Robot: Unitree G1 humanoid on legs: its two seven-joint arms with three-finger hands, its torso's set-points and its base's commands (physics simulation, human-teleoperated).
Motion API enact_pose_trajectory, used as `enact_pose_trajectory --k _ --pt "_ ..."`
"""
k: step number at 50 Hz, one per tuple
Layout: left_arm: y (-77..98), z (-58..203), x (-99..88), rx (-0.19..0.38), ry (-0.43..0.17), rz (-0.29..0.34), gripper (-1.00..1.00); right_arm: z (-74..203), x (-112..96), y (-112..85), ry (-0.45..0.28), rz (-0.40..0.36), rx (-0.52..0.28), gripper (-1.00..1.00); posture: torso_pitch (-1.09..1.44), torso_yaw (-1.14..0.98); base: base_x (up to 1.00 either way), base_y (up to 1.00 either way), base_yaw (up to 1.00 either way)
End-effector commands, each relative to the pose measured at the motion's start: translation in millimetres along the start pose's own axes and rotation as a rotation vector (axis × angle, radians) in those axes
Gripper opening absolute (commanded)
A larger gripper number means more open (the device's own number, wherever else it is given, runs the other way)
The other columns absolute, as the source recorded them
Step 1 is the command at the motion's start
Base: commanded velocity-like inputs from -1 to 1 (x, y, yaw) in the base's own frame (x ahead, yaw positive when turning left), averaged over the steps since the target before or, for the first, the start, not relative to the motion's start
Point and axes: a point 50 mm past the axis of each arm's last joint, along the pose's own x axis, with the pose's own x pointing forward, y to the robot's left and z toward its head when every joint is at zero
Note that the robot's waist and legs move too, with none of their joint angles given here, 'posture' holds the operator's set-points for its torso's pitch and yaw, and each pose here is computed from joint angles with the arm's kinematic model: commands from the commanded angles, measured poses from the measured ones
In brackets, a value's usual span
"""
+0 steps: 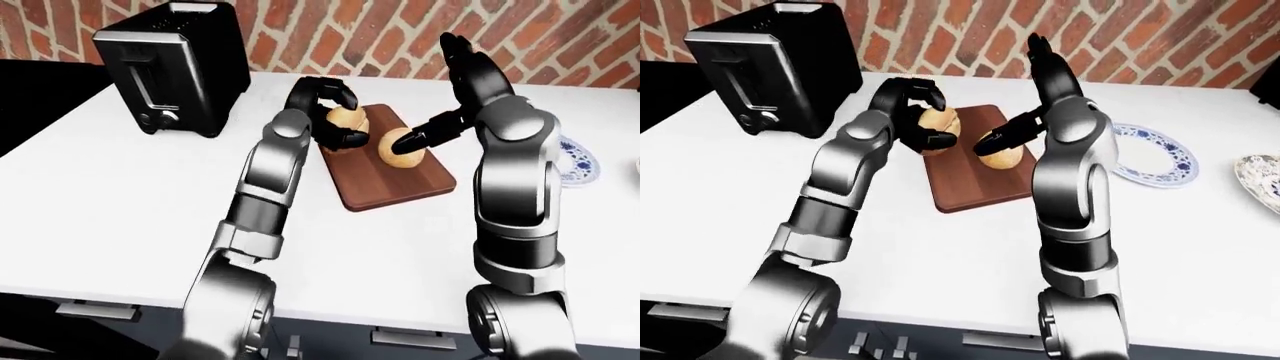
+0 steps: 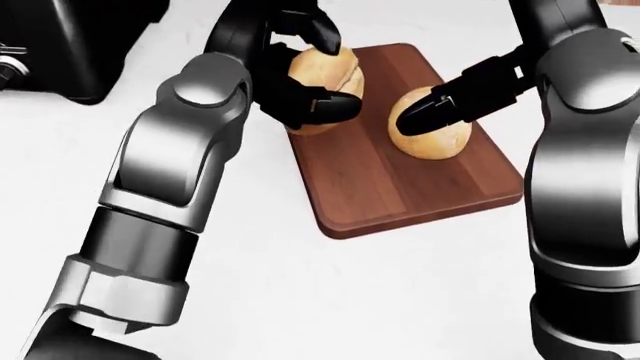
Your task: Place all breads on the cutting board.
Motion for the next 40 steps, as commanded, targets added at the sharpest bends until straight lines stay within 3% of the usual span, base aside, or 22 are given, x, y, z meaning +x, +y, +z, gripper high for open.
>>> enact_pose_trajectory --k 1,12,13,14,25,29,40 --pt "1.1 30.6 -3.6 0.006 -0.136 0.012 -1.00 16.7 -5.2 -10.5 -0.079 -0.053 -0.013 1.00 0.00 0.00 0.00 0.00 0.00" --pt "-10.9 23.8 -0.4 0.030 -0.131 0.001 -1.00 12.8 -5.2 -11.0 -0.078 -0.056 -0.010 1.00 0.00 0.00 0.00 0.00 0.00" --pt "-12.4 22.5 -0.4 0.034 -0.130 -0.001 -0.95 12.6 -5.0 -10.8 -0.077 -0.056 -0.010 1.00 0.00 0.00 0.00 0.00 0.00" --pt "-13.2 21.2 0.0 0.036 -0.128 -0.003 -0.77 12.9 -5.3 -10.8 -0.077 -0.056 -0.010 1.00 0.00 0.00 0.00 0.00 0.00" --pt "-17.8 11.9 2.2 0.051 -0.124 -0.014 -0.32 9.3 -4.2 -9.0 -0.074 -0.052 -0.010 1.00 0.00 0.00 0.00 0.00 0.00" --pt "-19.1 9.5 3.1 0.055 -0.121 -0.015 -0.03 8.7 -4.3 -9.0 -0.074 -0.051 -0.010 1.00 0.00 0.00 0.00 0.00 0.00" --pt "-21.0 9.7 2.1 0.058 -0.122 -0.019 0.21 9.3 -6.0 -12.6 -0.073 -0.056 -0.012 1.00 0.00 0.00 0.00 0.00 0.00"
